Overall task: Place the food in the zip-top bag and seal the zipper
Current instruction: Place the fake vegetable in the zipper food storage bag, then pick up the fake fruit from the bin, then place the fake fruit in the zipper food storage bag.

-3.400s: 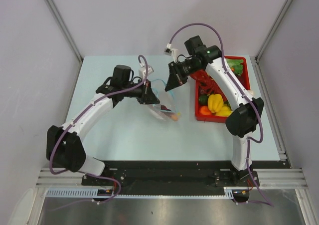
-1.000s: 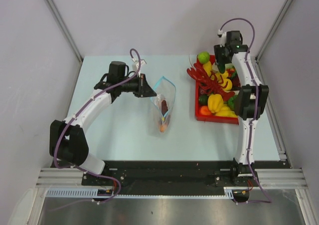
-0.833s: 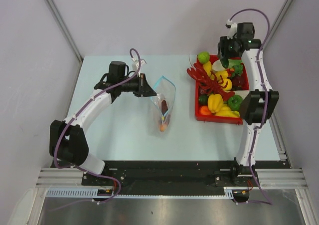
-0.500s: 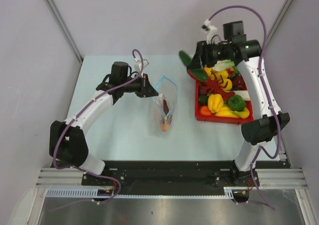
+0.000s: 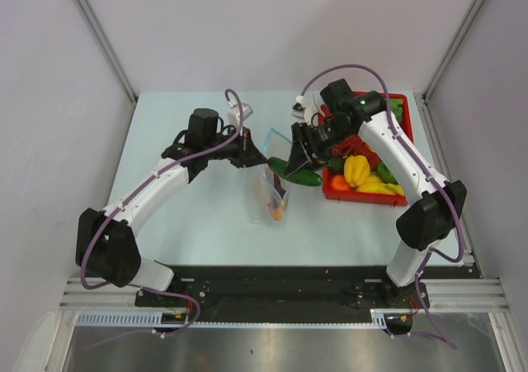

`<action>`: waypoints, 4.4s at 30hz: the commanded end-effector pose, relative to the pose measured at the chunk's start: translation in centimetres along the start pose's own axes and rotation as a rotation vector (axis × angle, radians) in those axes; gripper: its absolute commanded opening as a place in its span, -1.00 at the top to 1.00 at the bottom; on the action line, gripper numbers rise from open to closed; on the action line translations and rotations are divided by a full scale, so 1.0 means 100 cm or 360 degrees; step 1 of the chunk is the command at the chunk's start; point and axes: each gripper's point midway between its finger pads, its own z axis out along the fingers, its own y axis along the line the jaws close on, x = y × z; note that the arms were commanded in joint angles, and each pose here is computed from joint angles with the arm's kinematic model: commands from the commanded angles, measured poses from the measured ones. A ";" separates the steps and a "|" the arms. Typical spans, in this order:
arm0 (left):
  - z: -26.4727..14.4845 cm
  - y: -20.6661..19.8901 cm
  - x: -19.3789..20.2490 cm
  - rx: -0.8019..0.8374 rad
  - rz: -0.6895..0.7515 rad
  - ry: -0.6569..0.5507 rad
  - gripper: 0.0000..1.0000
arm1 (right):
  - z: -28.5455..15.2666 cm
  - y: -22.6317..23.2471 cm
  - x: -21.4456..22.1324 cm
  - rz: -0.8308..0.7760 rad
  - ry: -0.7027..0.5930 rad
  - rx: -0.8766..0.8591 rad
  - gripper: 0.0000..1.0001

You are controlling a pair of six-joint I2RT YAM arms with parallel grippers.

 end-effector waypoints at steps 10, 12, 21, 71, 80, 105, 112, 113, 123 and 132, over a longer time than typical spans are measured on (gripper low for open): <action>-0.009 -0.014 -0.017 0.0014 0.0170 -0.0121 1.00 | 0.009 -0.018 -0.036 0.0209 -0.0082 0.0166 0.69; -0.010 -0.015 -0.018 0.0015 0.0174 -0.0127 1.00 | 0.008 -0.025 -0.037 0.0252 -0.0084 0.0178 0.77; -0.009 -0.016 -0.016 0.0033 0.0166 -0.0116 1.00 | -0.002 -0.008 -0.066 0.0076 -0.0204 0.0153 -0.99; 0.003 0.023 -0.021 -0.0079 0.0038 0.0016 1.00 | -0.111 -0.374 -0.313 -0.0391 -0.1317 0.1383 -0.99; 0.003 0.026 -0.023 -0.0093 0.0048 0.0015 1.00 | -0.116 -0.367 -0.313 -0.0388 -0.1333 0.1308 -0.32; 0.002 0.005 -0.038 0.0042 0.0032 -0.0091 1.00 | -0.052 -0.019 -0.133 -0.1278 -0.0895 0.0537 0.86; 0.000 0.003 -0.035 0.0057 0.0028 -0.0108 1.00 | 0.006 -0.030 -0.108 -0.1246 -0.0687 0.0553 0.83; -0.001 0.002 -0.035 0.0057 0.0030 -0.0110 1.00 | 0.010 -0.033 -0.107 -0.1243 -0.0671 0.0564 0.81; -0.005 0.001 -0.032 0.0045 0.0045 -0.0111 1.00 | 0.007 -0.023 -0.123 -0.1162 -0.0702 0.0552 -1.00; -0.002 0.001 -0.030 0.0069 0.0035 -0.0096 1.00 | -0.098 -0.083 -0.155 -0.0831 -0.0976 0.0776 -1.00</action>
